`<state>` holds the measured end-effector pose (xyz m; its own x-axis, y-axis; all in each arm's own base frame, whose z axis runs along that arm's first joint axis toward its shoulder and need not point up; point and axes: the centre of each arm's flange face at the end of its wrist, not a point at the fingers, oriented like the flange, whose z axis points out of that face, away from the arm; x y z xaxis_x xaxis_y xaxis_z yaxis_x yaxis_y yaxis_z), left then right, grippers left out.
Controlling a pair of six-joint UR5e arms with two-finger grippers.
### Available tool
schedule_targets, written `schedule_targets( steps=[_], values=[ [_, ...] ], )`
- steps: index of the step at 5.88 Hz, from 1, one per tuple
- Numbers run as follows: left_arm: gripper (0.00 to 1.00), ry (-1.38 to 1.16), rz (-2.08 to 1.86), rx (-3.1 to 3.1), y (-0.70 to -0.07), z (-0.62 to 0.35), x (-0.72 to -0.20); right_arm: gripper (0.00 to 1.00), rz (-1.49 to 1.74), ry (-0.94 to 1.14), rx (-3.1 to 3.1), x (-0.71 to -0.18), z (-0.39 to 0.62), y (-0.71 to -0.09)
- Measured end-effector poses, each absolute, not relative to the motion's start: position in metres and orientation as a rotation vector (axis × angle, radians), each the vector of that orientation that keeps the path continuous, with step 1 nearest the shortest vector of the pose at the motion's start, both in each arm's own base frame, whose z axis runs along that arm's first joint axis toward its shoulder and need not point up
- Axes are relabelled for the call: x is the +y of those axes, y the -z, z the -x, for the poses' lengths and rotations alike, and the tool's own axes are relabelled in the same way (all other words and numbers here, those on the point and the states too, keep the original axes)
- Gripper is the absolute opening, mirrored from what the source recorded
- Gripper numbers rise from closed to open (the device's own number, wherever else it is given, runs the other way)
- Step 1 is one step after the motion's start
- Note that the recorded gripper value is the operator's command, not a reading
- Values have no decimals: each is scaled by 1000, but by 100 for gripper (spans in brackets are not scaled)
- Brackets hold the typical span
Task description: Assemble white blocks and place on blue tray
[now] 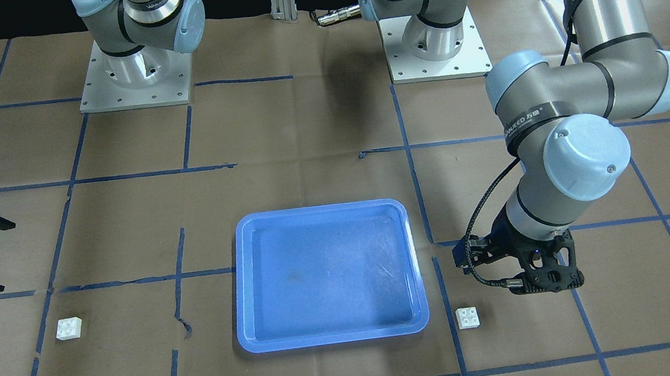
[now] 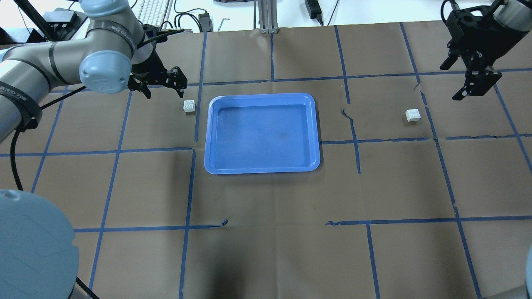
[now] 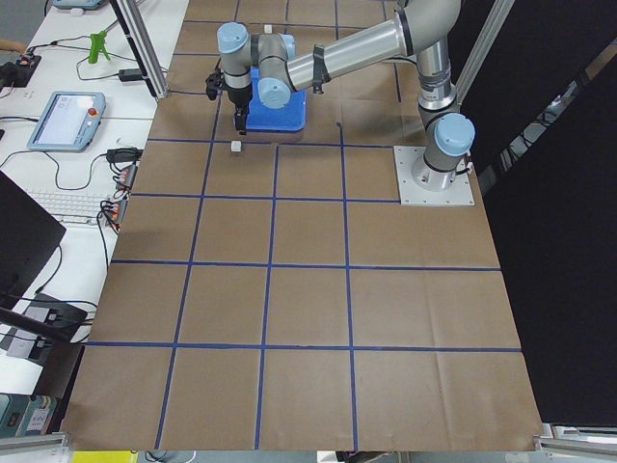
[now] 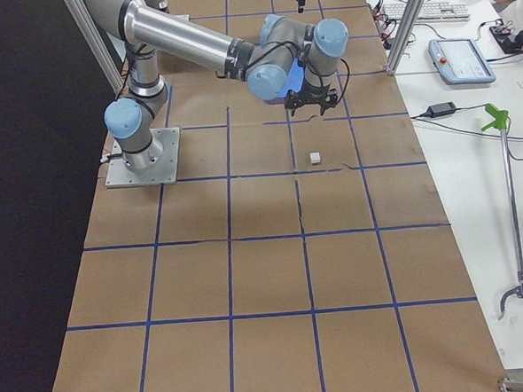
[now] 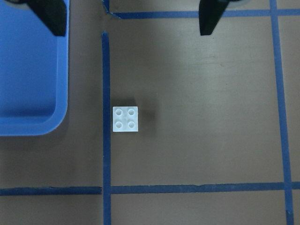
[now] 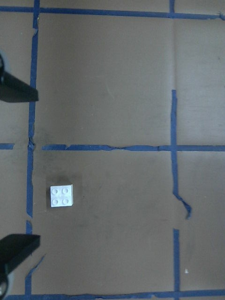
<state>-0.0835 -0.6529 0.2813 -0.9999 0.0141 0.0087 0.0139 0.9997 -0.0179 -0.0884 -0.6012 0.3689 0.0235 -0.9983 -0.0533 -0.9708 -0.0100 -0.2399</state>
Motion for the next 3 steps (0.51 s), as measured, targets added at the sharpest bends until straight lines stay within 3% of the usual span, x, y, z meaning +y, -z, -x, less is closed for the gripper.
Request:
schedule_targets(
  steps=[3],
  values=[
    [99,-79,19,-3127,-213,83,-680,100,1976,529,1869,-636,153,-252]
  ],
)
